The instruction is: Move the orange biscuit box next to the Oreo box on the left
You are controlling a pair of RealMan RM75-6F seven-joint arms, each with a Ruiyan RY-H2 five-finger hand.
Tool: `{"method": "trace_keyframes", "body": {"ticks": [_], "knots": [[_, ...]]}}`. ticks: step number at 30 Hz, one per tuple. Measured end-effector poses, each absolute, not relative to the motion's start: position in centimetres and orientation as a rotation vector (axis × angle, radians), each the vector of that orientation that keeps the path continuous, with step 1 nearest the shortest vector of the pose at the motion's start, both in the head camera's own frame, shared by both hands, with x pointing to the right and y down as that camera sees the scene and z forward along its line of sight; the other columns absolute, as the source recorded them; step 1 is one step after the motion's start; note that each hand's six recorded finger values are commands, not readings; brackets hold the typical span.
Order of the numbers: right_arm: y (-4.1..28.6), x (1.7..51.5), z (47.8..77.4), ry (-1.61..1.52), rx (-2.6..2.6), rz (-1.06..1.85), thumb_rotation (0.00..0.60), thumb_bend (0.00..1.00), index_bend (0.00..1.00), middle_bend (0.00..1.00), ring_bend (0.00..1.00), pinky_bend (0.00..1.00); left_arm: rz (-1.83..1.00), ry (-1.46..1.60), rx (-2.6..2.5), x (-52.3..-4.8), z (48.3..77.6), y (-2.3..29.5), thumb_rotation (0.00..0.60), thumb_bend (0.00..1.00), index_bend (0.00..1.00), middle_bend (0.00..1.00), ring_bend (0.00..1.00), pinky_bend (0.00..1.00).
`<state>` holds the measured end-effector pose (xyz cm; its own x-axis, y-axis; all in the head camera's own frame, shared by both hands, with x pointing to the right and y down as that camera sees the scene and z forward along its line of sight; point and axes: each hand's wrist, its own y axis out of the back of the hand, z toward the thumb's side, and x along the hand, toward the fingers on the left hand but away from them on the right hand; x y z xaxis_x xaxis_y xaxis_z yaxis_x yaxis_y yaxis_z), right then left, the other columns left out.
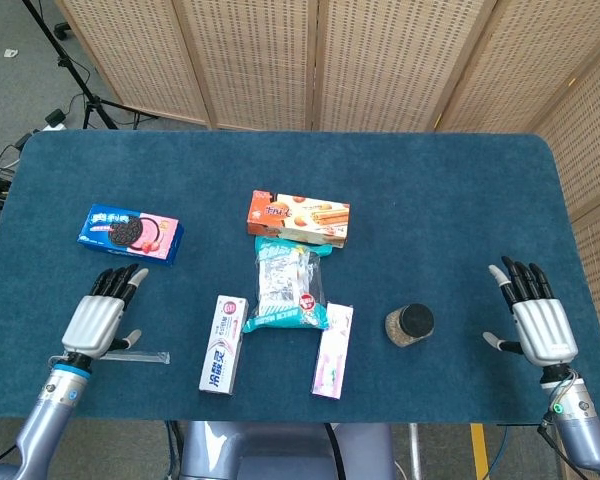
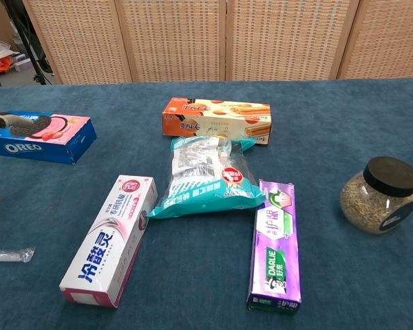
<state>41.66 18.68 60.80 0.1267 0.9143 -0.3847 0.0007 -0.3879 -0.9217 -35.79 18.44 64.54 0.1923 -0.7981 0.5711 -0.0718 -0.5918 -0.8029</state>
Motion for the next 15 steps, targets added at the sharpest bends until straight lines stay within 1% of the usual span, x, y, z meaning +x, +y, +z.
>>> {"method": "trace_keyframes", "body": {"ticks": [10,15], "knots": [[18.3,42.7,60.2,-0.975,-1.556,1.403,0.600,0.00,0.00,0.00,0.00,0.00,-1.413,0.807,-1.862,-33.2,64.7,14.0,0.600,0.22,0.00,0.00,0.00,0.00],[18.3,42.8,60.3,-0.982,-1.573,1.403,0.600,0.00,0.00,0.00,0.00,0.00,-1.406,0.797,-1.945,-31.2,64.5,10.3,0.600,0.23,0.00,0.00,0.00,0.00]]}}
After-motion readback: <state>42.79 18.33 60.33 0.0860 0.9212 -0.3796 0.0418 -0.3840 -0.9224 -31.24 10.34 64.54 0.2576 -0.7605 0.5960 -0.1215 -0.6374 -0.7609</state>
